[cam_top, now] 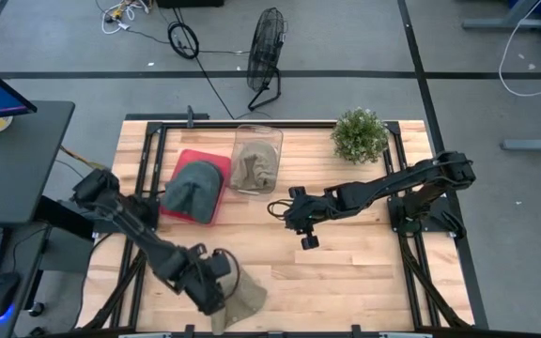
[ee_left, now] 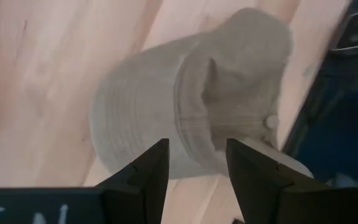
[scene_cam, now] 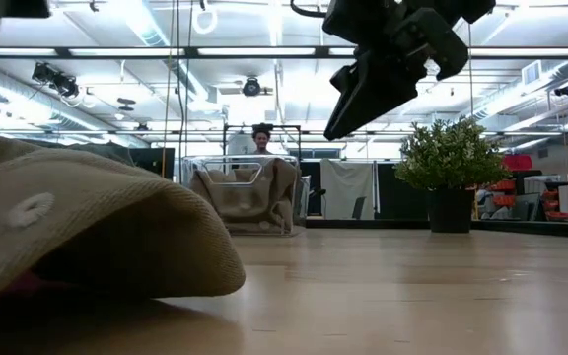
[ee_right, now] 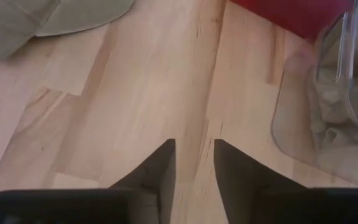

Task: Pick & Place hat
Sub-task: Put the brown cap into the transparent bin

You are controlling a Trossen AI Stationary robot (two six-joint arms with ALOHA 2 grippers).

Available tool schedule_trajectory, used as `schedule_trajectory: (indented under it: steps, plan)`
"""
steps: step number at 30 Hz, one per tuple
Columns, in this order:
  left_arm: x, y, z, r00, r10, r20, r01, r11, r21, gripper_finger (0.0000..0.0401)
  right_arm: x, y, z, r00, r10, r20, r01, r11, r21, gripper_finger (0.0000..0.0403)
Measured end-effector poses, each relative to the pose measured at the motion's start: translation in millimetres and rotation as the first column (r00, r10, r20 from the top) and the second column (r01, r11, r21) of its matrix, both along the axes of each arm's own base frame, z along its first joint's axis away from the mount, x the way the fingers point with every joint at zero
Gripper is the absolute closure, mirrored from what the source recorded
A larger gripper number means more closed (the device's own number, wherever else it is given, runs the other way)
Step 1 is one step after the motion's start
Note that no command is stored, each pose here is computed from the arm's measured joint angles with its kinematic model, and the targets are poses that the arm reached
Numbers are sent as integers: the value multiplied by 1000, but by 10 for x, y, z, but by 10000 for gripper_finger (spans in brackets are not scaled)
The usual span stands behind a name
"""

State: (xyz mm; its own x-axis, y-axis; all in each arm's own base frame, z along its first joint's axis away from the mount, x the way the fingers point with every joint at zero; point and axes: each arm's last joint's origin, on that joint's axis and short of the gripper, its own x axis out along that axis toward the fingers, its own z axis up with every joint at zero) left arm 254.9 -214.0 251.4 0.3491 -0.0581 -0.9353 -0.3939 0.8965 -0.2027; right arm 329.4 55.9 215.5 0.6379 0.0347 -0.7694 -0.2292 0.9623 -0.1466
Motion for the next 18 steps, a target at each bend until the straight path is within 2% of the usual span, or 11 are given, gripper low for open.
schedule_trajectory:
  steps: [8, 18]
  plan:
    - [72, -202, -371, 998, 38, -45, -36, 998, 52, 211, 7, -2, 5, 1000, -1, 9, 1, 1000, 1, 246]
    - [177, -291, -685, 996, 52, -72, -45, 994, 97, 209, 7, -3, 5, 1000, 2, 9, -2, 1000, -2, 238]
